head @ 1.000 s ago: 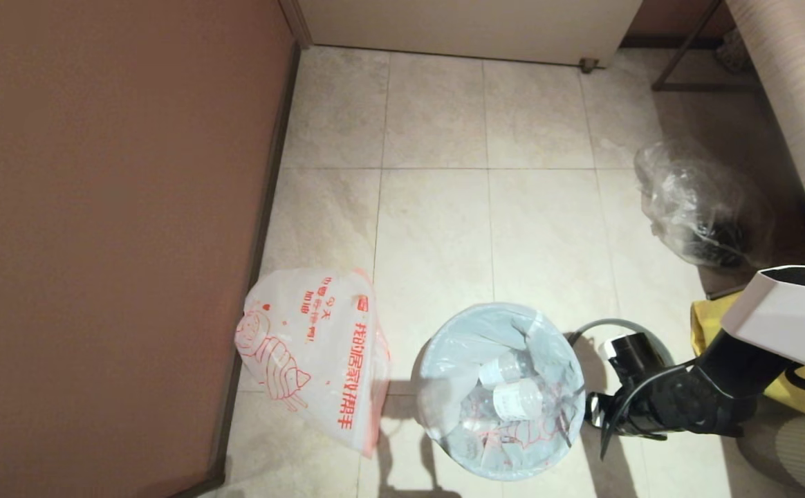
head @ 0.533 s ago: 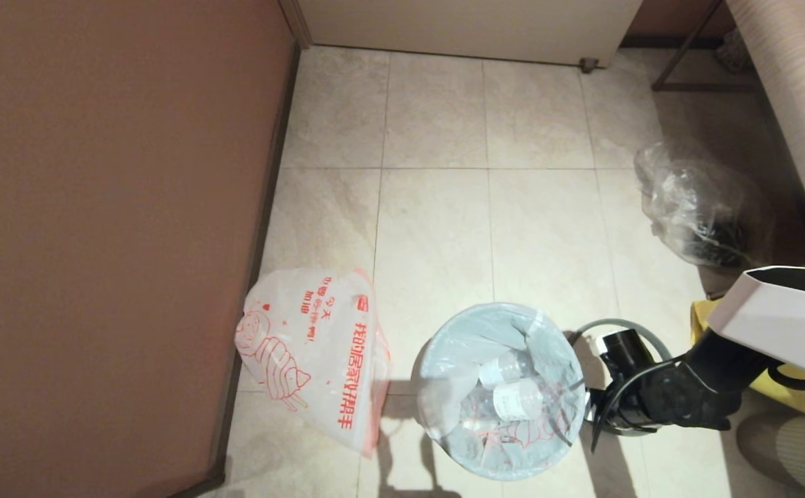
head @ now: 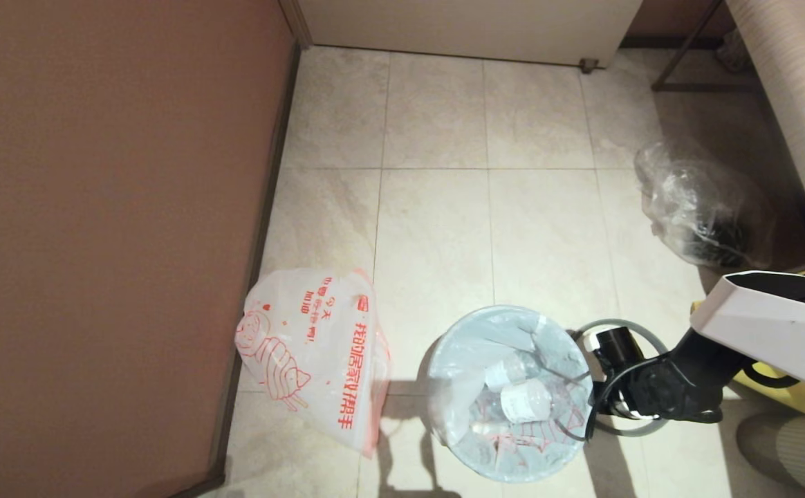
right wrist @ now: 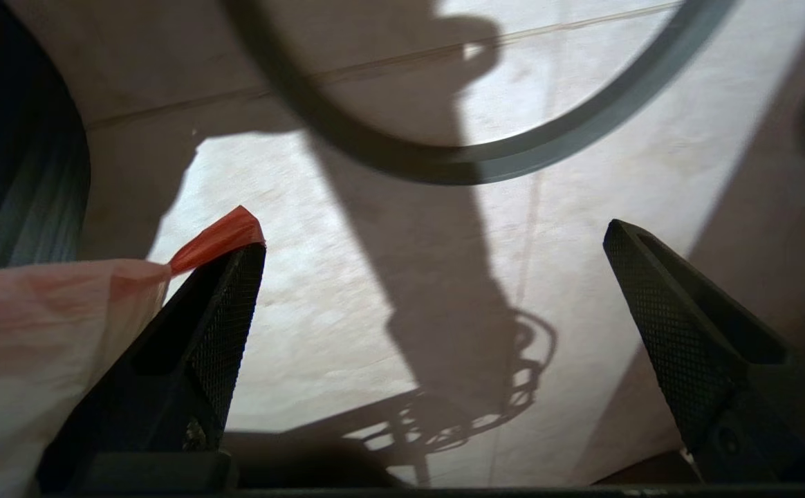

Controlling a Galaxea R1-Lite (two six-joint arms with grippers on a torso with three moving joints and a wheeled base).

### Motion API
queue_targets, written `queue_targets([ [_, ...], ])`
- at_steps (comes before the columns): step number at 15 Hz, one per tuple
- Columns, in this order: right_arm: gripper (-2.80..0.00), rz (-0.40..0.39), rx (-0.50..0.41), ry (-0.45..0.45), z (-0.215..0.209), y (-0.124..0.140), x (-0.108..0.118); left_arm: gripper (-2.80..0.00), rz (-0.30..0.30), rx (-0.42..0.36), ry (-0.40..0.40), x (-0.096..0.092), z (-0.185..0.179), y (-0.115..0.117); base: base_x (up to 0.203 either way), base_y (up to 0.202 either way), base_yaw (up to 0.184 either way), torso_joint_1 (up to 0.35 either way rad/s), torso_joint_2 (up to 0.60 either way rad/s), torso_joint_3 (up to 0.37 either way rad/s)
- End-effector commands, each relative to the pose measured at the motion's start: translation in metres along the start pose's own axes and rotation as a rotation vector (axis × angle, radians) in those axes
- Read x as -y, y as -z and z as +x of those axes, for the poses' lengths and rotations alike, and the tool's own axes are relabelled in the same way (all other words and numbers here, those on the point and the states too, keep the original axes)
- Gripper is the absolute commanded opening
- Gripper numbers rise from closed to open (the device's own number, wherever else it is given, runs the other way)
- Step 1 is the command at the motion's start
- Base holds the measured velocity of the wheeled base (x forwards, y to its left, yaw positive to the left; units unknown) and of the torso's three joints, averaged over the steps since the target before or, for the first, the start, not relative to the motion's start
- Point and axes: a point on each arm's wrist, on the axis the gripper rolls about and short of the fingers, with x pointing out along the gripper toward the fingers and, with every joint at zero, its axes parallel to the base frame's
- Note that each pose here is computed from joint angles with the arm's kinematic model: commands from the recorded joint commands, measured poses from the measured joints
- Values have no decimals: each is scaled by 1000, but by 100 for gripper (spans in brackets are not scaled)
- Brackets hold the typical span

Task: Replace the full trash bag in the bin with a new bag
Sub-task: Place the trash bag on the floor

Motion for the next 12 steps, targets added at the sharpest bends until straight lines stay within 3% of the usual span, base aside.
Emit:
queue_targets([
  [1, 0, 6, 25, 72, 1, -1, 2, -280, 0, 1, -1, 0, 0, 0, 0, 0, 0, 0, 0, 0],
  [5, 0, 41, 19, 105, -10, 4, 12, -280, 0, 1, -1, 0, 0, 0, 0, 0, 0, 0, 0, 0],
  [9, 0, 55, 1, -74, -33, 4, 15, -280, 0, 0, -1, 0, 0, 0, 0, 0, 0, 0, 0, 0],
  [12, 0, 69, -31, -139, -29, 4, 19, -280, 0, 1, -1, 0, 0, 0, 0, 0, 0, 0, 0, 0],
])
